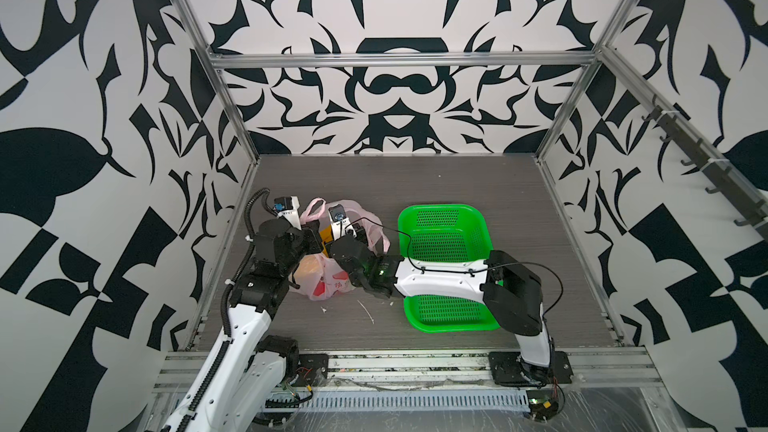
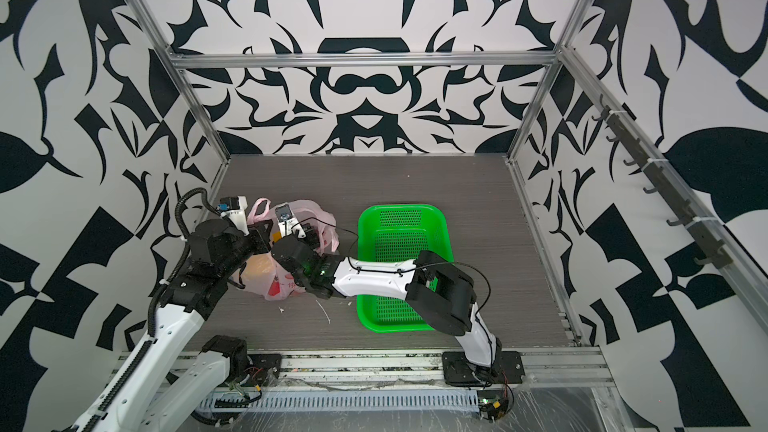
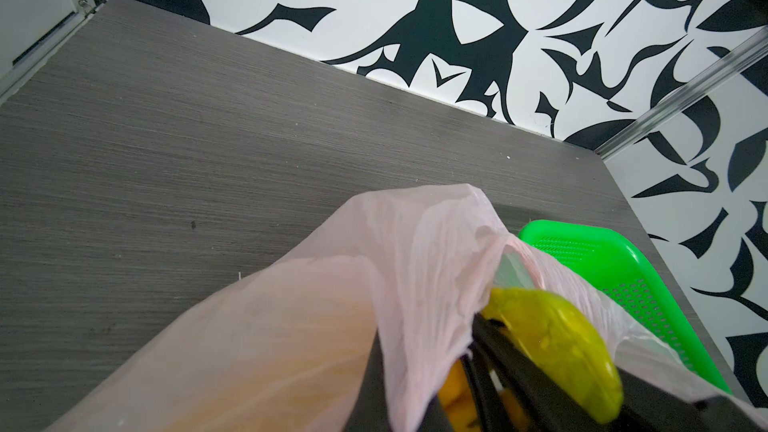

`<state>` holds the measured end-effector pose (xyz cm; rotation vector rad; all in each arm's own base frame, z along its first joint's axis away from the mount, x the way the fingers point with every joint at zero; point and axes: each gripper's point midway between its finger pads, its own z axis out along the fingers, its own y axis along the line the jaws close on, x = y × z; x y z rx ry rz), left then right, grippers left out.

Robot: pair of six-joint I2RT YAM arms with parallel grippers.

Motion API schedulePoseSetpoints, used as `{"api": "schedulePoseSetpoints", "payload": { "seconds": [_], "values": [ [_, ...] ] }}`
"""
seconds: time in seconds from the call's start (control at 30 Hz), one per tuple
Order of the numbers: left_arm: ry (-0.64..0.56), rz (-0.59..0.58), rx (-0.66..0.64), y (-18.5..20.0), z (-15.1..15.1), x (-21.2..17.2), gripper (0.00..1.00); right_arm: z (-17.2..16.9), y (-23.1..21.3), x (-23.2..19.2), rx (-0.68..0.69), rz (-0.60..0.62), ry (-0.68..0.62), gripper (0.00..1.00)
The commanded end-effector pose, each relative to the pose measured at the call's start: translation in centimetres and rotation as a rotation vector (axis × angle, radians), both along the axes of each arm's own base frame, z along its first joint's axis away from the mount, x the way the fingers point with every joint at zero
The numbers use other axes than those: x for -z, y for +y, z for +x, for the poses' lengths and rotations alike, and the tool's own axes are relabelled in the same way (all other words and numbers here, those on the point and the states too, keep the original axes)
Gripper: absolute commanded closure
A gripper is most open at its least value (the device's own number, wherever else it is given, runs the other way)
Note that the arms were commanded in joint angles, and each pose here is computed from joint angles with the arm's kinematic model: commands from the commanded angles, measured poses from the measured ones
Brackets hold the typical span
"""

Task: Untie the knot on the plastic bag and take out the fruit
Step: 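Close the right gripper on the yellow banana inside the bag, then lift the banana bunch out of the bag with the right gripper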

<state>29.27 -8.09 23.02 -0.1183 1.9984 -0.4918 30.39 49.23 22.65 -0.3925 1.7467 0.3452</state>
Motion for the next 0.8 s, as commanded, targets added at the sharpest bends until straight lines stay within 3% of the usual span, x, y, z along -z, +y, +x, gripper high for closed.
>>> {"api": "schedulePoseSetpoints", "payload": {
  "seconds": [0.0,0.77],
  "values": [
    [-0.018,-0.012,-0.009,0.1,-0.1,0.0,1.00,-0.2,-1.1,-6.2,0.023,0.089,-0.086,1.00],
    [-0.039,-0.017,-0.015,0.4,-0.8,-0.4,1.00,-0.2,-3.4,-11.0,0.068,-0.041,-0.244,1.00]
  ]
}}
